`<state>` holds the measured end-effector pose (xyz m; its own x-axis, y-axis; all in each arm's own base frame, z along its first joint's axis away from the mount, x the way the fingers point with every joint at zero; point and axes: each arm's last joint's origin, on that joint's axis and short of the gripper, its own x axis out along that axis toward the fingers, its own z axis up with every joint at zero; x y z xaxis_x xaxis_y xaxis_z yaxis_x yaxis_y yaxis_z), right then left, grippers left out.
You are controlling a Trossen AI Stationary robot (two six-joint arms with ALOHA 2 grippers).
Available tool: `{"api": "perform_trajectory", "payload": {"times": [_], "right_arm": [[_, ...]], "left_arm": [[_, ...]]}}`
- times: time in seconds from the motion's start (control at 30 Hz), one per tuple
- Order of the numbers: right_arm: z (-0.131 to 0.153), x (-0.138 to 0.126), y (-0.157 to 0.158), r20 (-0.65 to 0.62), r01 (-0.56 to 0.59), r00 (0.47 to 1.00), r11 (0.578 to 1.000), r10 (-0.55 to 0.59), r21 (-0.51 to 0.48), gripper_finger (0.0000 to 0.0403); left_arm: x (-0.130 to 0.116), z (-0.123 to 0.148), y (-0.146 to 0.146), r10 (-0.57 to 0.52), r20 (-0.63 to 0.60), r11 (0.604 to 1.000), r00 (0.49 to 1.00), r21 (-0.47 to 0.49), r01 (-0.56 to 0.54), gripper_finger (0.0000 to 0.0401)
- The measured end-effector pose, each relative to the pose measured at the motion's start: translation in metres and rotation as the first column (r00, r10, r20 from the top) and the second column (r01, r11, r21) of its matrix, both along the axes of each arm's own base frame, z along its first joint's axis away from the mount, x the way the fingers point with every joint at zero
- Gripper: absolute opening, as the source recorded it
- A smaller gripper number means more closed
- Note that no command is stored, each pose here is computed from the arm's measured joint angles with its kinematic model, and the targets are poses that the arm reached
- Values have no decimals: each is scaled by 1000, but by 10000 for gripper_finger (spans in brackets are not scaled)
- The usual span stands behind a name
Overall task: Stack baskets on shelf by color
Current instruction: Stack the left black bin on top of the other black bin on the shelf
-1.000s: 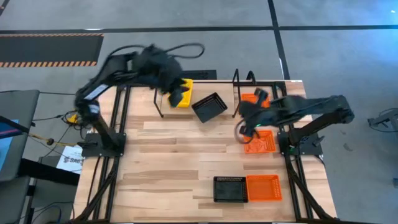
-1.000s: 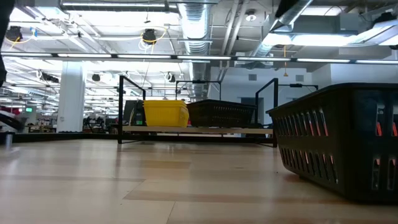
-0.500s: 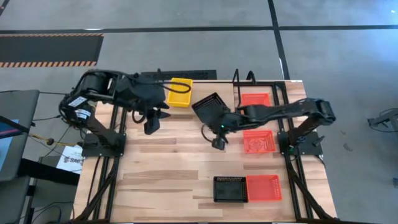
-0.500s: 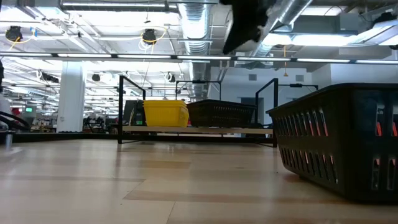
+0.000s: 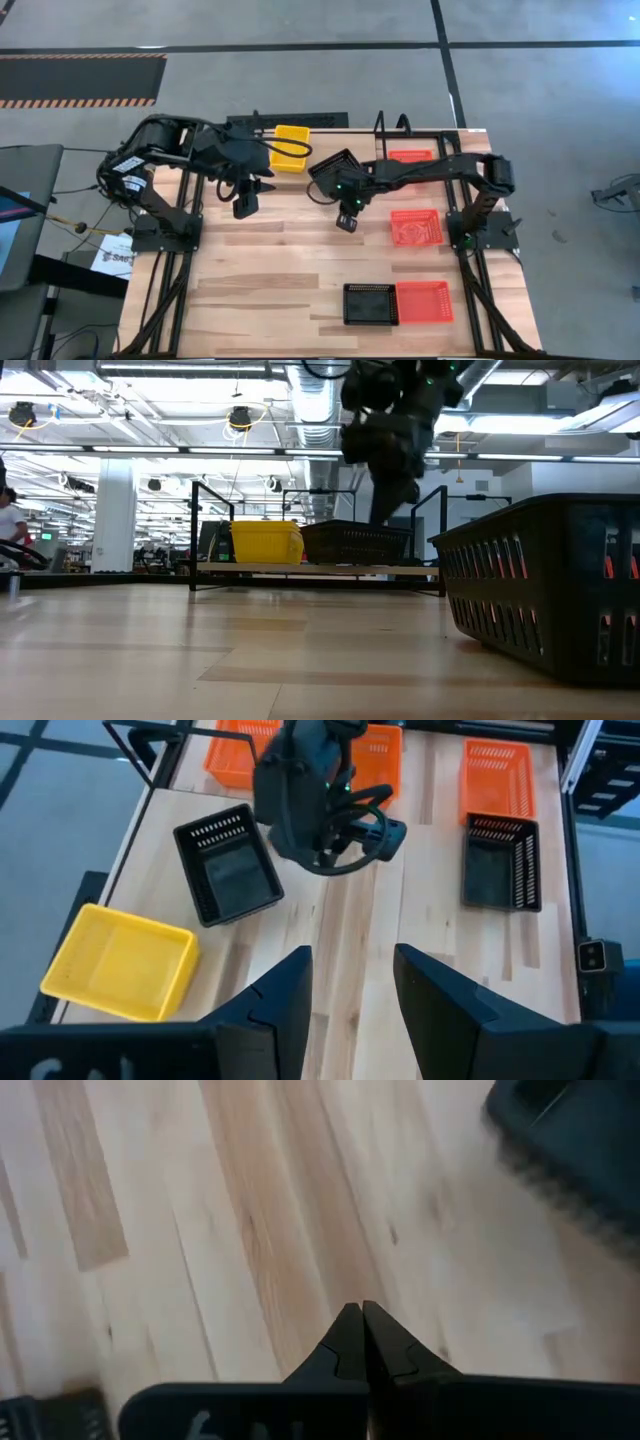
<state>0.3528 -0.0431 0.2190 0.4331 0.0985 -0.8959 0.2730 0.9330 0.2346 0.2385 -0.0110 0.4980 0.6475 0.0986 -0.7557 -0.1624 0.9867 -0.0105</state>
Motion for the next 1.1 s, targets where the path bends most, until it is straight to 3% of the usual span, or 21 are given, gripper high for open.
{"api": "perform_trajectory", "payload": {"times": [0.1,0.23,0.4,0.67,0.83,1.1], "right_arm": [[-10,-16,-3,-61,25,998,1000,-26,-18,0],[-13,-31,-15,-120,104,985,982,-124,-160,0],[2,-36,-29,-35,188,978,943,-205,-276,0],[8,-34,-47,48,205,978,916,-201,-343,0],[8,-35,-49,38,189,981,915,-188,-357,0],[8,-37,-57,6,150,986,869,-167,-471,0]], "left_arm": [[0,0,0,-14,-2,1000,1000,12,14,130],[0,0,1,-18,-4,999,1000,45,18,130],[0,0,3,21,-2,996,1000,89,-20,130],[0,0,3,35,1,996,999,83,-35,130],[0,0,3,36,1,996,999,82,-36,130],[0,0,3,37,1,996,999,81,-36,130]]}}
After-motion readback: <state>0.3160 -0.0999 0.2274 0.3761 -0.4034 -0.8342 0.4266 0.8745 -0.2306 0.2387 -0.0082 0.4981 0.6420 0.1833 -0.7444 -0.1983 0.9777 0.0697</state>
